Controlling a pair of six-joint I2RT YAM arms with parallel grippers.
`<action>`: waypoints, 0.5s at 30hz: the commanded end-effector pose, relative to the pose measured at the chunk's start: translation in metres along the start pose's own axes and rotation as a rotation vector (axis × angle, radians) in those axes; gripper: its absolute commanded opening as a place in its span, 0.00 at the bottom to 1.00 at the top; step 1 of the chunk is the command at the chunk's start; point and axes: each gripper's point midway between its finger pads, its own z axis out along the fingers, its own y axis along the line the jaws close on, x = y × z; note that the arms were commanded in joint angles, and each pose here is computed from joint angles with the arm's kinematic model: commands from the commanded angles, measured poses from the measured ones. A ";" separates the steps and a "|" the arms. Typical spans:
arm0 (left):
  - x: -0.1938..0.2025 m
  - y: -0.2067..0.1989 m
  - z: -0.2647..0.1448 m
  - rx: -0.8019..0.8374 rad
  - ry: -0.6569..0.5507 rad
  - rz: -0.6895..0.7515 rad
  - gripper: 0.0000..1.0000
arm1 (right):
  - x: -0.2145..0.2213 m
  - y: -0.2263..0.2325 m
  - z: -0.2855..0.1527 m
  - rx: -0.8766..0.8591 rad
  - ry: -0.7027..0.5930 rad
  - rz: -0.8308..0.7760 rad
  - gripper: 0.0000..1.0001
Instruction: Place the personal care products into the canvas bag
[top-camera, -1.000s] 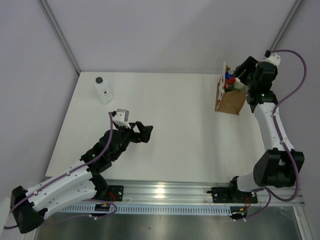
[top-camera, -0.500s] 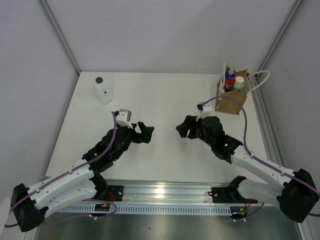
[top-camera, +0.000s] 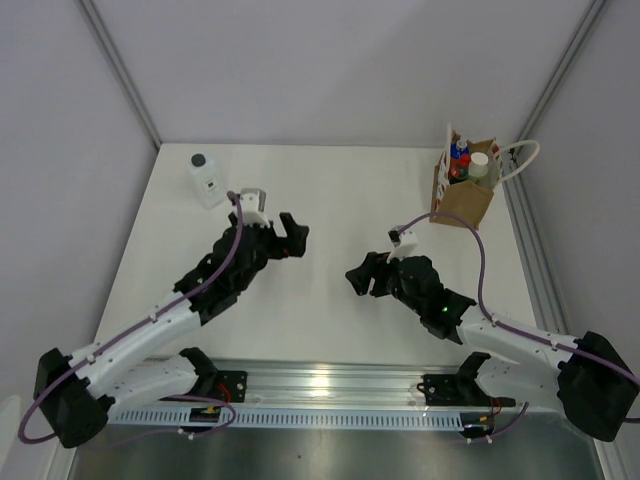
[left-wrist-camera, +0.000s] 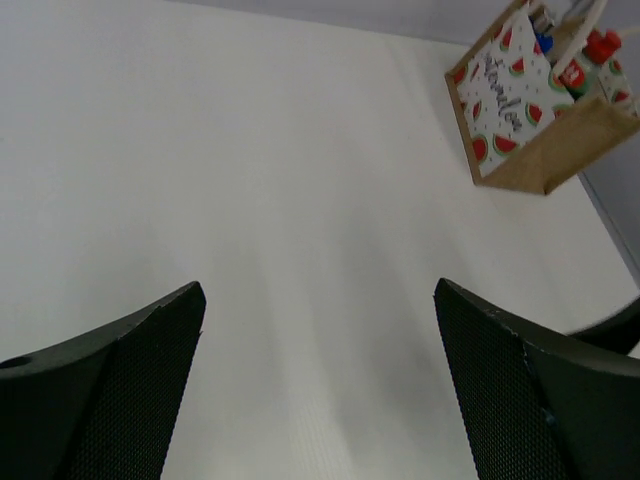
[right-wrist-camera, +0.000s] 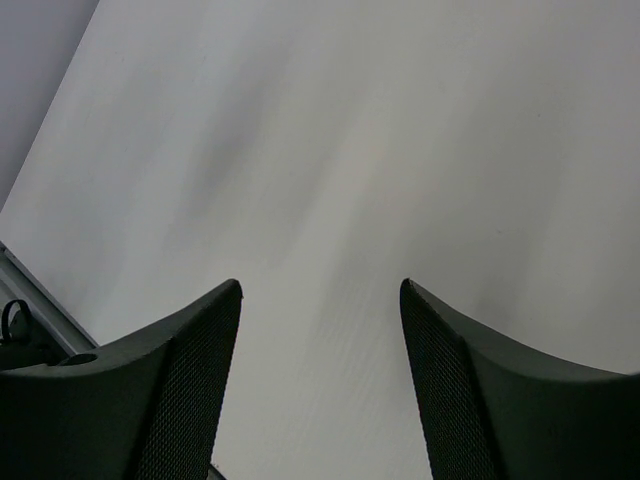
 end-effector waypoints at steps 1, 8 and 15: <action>-0.042 -0.004 0.025 -0.046 -0.011 -0.023 0.99 | -0.023 0.022 -0.002 -0.077 -0.080 0.005 0.69; -0.121 0.042 0.072 -0.189 -0.032 0.142 0.99 | -0.025 0.020 -0.008 -0.065 -0.095 -0.004 0.70; -0.149 0.111 0.103 -0.226 0.069 0.408 0.99 | -0.026 0.033 -0.011 -0.121 -0.074 0.009 0.70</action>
